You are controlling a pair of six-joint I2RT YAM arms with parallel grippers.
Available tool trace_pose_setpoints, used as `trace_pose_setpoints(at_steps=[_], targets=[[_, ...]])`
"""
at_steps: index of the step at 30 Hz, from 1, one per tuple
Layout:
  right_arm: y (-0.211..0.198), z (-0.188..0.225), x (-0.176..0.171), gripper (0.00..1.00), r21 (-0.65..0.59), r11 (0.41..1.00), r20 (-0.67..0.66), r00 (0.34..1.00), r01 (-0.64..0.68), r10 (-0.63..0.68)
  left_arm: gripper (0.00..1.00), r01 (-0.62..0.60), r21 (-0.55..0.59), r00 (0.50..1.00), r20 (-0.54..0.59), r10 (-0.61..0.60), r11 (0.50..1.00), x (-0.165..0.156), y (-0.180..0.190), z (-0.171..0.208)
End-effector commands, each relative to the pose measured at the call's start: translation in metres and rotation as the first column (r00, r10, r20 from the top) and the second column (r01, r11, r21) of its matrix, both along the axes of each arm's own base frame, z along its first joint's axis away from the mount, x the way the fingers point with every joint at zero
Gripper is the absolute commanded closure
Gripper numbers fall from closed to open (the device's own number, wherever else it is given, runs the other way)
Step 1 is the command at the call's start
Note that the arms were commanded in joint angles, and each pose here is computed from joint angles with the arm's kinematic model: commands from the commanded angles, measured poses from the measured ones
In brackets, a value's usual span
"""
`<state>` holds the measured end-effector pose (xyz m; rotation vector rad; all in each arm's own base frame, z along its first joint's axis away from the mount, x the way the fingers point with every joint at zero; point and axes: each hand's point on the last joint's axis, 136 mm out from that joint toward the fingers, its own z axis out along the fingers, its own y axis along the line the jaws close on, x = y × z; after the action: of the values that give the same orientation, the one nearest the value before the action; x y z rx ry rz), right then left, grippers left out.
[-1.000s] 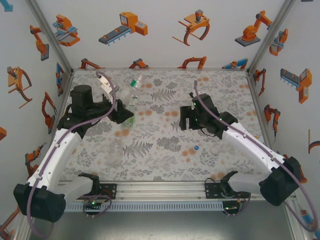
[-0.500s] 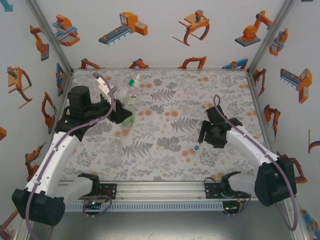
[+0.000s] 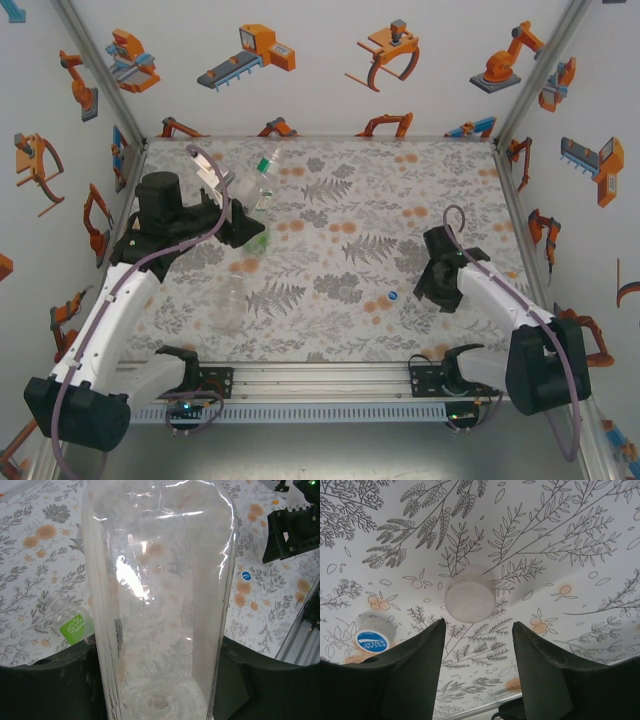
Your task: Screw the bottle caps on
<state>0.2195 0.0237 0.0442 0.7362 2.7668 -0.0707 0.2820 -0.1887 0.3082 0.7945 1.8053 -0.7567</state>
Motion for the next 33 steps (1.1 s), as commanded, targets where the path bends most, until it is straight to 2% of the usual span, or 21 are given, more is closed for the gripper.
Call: trace_pose_setpoints(at_steps=[1,23,33], targets=[[0.001,-0.004,0.007,0.47,0.024,0.999,0.037,0.999,0.026,-0.027,0.88,-0.004,-0.01,1.0,-0.009,0.004,1.0,0.001,0.001,0.0],[-0.009,-0.021,0.008,0.49,-0.062,0.998,-0.017,1.0,-0.01,0.009,0.88,-0.004,-0.004,1.0,-0.023,0.003,1.0,0.003,0.001,-0.004],[-0.007,-0.024,0.01,0.5,-0.054,0.998,-0.016,1.0,-0.014,0.013,0.88,-0.003,0.003,0.999,-0.035,0.003,1.0,0.004,0.001,-0.007]])
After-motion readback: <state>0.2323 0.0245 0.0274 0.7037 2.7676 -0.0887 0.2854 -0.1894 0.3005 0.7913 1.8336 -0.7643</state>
